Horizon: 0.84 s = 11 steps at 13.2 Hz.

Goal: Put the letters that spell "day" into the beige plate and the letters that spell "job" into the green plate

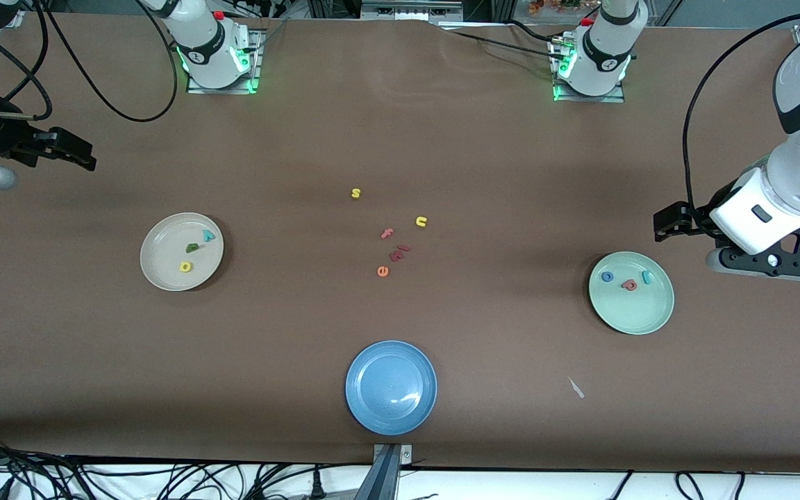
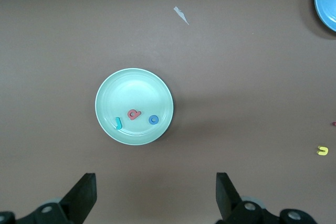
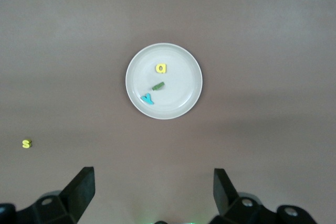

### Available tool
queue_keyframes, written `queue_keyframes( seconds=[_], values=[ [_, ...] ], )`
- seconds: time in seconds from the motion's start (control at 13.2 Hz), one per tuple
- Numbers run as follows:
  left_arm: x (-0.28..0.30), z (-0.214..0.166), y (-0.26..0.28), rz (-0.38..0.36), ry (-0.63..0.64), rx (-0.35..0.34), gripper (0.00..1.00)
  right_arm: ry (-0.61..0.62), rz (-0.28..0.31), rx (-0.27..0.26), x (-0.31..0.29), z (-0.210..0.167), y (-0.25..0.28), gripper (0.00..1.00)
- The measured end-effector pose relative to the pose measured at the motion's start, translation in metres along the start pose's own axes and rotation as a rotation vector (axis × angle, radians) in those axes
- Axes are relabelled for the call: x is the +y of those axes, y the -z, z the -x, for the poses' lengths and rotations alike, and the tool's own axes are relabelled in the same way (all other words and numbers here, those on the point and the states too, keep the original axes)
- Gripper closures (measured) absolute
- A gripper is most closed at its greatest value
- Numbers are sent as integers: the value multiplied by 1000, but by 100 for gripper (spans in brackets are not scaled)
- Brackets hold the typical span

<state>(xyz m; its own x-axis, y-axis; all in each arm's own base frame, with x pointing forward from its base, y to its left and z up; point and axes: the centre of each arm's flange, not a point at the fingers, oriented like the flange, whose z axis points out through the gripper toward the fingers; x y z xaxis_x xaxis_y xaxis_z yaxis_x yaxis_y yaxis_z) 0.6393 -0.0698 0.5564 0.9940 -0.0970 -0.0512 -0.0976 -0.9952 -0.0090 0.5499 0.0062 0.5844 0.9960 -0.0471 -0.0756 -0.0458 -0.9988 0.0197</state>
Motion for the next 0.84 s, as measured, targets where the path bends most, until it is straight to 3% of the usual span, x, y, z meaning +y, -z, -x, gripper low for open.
queue_keyframes(
  seconds=[0.84],
  values=[
    [0,0,-1,0,0,-1,0,47,-1,14,0,-2,1,0]
  ],
)
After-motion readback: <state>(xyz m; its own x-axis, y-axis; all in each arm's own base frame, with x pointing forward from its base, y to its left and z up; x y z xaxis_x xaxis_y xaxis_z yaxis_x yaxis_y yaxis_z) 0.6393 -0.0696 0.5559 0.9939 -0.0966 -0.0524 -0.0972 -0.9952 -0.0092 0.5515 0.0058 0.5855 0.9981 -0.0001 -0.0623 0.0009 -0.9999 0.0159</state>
